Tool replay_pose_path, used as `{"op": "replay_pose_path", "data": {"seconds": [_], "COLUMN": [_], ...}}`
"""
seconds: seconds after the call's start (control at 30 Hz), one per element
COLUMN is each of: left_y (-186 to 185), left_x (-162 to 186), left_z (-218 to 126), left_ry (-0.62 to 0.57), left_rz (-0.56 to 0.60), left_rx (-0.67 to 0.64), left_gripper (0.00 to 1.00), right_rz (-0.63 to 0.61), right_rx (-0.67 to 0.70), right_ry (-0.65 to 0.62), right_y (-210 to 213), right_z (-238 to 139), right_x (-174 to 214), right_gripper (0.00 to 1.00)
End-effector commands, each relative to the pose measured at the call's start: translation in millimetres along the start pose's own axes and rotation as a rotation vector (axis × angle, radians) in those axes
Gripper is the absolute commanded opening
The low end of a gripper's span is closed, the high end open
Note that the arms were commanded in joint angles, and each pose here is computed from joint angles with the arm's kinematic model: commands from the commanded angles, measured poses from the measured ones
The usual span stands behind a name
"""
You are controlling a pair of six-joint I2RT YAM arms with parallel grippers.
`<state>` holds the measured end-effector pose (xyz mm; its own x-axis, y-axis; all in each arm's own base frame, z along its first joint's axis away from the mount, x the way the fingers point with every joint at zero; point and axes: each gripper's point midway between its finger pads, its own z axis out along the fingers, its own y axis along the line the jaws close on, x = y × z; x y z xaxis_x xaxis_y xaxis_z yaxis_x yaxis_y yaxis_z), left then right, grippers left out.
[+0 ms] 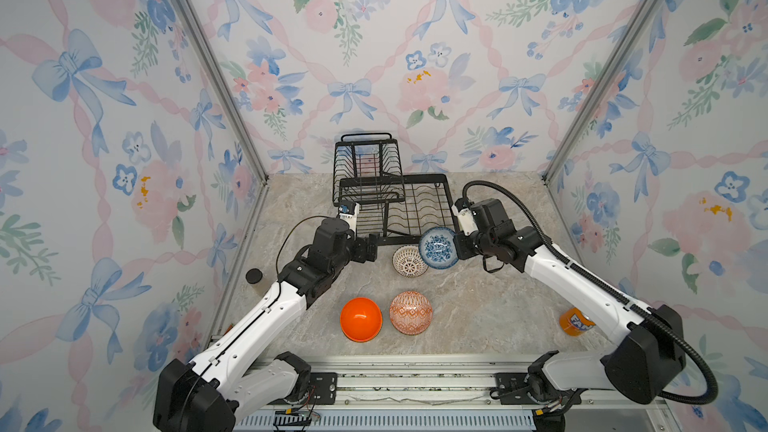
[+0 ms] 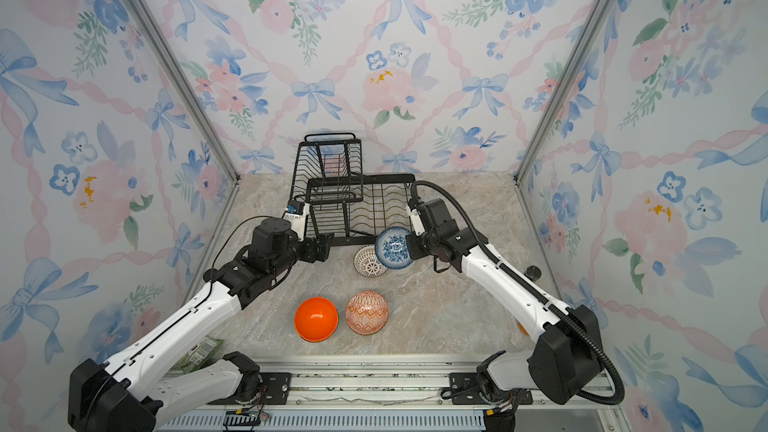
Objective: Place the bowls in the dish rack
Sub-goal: 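Lift the blue bowl with the right gripper toward the rack while the left gripper withdraws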
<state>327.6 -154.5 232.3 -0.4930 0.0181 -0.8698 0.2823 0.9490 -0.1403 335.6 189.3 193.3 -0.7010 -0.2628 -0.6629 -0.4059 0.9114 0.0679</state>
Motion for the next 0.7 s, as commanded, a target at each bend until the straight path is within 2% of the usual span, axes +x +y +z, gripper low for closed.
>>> {"op": "replay_pose_path", "data": {"seconds": [0.0, 0.27, 0.5, 0.67], "left_y": [1, 2, 1, 1], "left_x": [9, 21, 25, 28], "left_z": [-2, 5, 7, 7], "left_ry": [0.022, 0.058, 0.068, 0.074], "left_rz": [-0.017, -0.008, -0.011, -0.014], "left_rx": [0.018, 0.027, 0.035, 0.041], "left_gripper": [0.98, 0.98, 0.98, 0.98], "right_rz": [-0.01, -0.07, -0.119, -0.253], "right_rx": [0.029, 0.217, 0.265, 0.247], "right_ry": [-0.124, -0.31, -0.462, -0.602], "right_y": [-9, -44, -61, -56], "right_z": [-9, 8, 37, 60], "right_x": [-32, -85, -138, -167], "right_gripper": [0.0, 0.0, 0.0, 0.0]}}
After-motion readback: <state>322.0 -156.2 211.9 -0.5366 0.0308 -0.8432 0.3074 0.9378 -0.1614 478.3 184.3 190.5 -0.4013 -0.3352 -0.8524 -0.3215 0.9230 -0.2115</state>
